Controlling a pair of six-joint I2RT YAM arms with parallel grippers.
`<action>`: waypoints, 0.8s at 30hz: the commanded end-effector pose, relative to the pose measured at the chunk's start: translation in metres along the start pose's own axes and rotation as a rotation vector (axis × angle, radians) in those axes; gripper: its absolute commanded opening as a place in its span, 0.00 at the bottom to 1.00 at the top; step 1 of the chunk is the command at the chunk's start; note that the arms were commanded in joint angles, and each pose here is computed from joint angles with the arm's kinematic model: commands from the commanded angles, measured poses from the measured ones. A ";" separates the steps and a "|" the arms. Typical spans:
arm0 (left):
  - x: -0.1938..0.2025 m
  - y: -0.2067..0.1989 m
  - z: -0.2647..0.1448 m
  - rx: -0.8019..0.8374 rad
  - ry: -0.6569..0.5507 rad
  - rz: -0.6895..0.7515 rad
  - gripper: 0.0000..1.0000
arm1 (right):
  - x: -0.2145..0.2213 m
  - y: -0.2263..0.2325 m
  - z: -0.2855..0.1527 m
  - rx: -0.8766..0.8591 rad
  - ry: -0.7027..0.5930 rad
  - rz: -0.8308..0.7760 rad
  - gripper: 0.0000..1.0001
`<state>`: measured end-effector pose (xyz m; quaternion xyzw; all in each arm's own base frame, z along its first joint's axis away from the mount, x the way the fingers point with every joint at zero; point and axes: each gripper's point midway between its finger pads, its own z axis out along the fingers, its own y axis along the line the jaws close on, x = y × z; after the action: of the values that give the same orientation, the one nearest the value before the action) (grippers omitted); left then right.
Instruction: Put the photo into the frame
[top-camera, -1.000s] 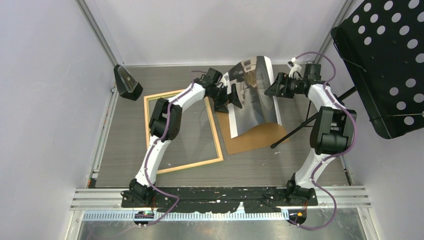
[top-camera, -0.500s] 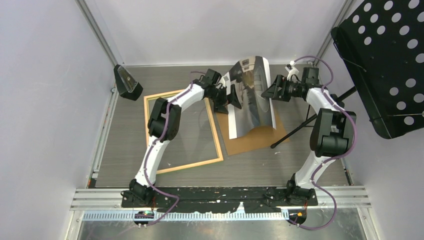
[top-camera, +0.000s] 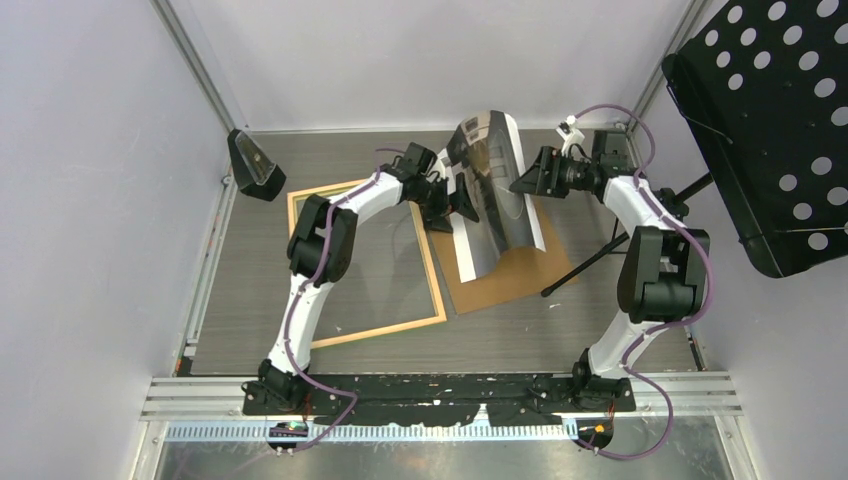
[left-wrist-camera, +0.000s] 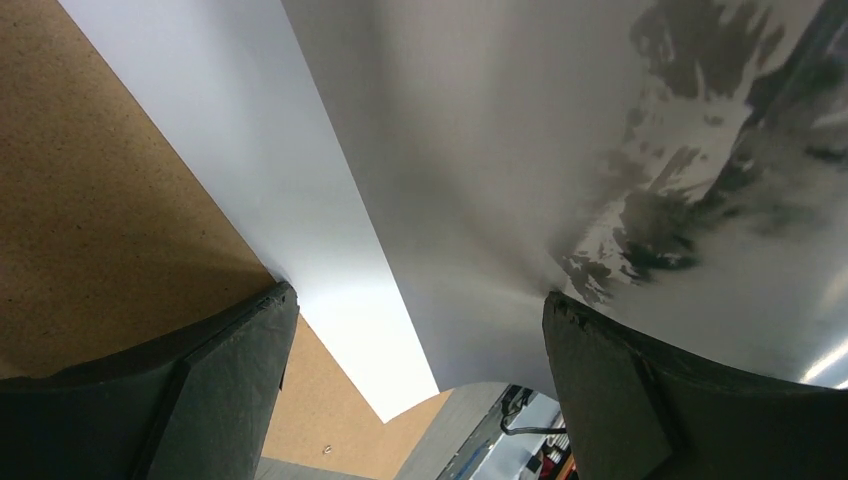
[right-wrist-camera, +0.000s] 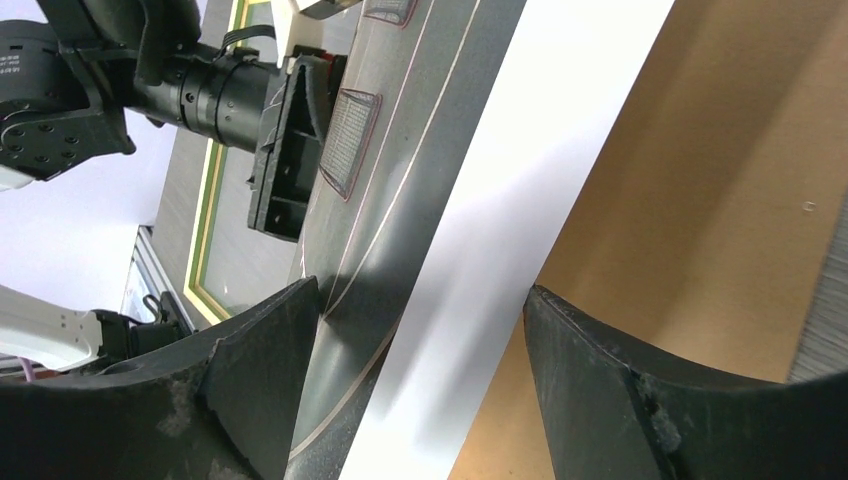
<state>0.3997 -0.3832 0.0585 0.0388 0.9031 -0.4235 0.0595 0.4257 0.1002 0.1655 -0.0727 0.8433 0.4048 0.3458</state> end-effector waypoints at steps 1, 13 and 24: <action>0.010 0.004 -0.002 -0.013 0.022 -0.030 0.98 | -0.005 0.034 0.000 -0.068 -0.012 -0.063 0.81; 0.013 0.005 -0.005 -0.001 0.021 -0.046 0.98 | -0.004 0.072 -0.001 -0.144 -0.017 -0.099 0.80; 0.015 0.003 -0.008 0.003 0.014 -0.046 0.98 | -0.002 0.078 -0.006 -0.134 -0.025 -0.121 0.74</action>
<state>0.3945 -0.3796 0.0592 0.0238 0.8974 -0.4372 0.0536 0.3949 0.1446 0.2040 -0.1248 0.8147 0.4419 0.3541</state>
